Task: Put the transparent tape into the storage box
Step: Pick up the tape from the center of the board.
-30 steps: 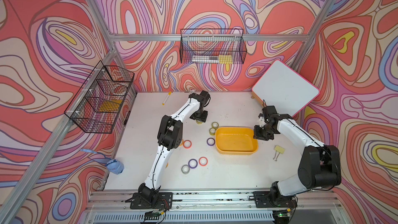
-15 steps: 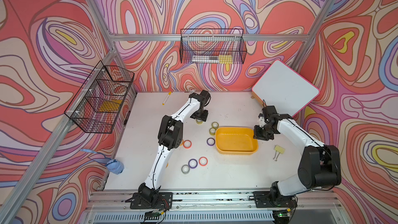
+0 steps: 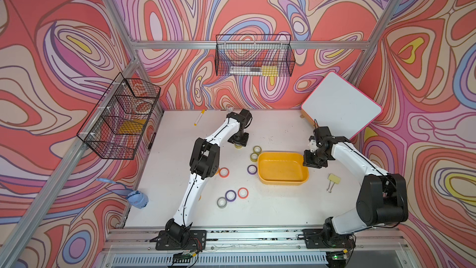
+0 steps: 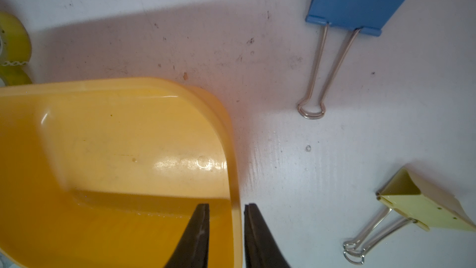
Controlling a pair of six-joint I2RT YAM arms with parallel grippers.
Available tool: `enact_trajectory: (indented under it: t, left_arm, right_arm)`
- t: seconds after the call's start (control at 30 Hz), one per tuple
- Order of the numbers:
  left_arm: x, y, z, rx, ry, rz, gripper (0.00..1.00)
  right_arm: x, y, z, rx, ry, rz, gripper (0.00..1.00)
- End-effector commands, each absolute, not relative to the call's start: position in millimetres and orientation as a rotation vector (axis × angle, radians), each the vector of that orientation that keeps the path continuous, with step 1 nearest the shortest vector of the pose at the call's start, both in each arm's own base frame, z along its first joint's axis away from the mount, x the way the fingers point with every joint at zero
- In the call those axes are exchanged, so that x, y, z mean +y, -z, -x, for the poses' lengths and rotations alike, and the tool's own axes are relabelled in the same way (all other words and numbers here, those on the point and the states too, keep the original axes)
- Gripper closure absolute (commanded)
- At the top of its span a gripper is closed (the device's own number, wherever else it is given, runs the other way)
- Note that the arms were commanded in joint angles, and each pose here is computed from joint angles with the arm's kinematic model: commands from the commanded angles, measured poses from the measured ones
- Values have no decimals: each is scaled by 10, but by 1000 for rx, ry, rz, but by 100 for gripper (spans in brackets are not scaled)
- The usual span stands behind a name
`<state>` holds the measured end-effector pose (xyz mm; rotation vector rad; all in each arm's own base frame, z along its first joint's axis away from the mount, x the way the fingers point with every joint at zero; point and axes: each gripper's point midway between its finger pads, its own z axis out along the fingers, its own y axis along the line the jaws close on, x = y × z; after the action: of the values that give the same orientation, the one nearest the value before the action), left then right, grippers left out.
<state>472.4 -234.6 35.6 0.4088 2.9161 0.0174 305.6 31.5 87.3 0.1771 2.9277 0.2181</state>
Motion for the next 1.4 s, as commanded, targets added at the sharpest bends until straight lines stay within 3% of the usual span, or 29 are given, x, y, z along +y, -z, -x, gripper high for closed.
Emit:
enact_trajectory:
  t: [0.0,0.23,0.6,1.1,1.37]
  left_arm:
    - [-2387,-315,-4720,2922,-19,-415,41]
    - [-2401,-312,-4733,2918,-7,-416,48]
    - [-2379,-407,-4707,2916,-12,-418,51]
    - [-2345,-1052,-4525,2859,23,-408,49]
    - [-2529,-1507,-4212,2775,-2,-532,48]
  right_arm:
    - [307,-937,-3062,2913,-224,-173,74]
    - [304,-964,-3065,2907,-223,-172,75]
    - [298,-972,-3064,2905,-219,-174,75]
    - [307,-932,-3066,2905,-229,-180,75]
    - [222,-891,-3117,2886,-260,-223,75]
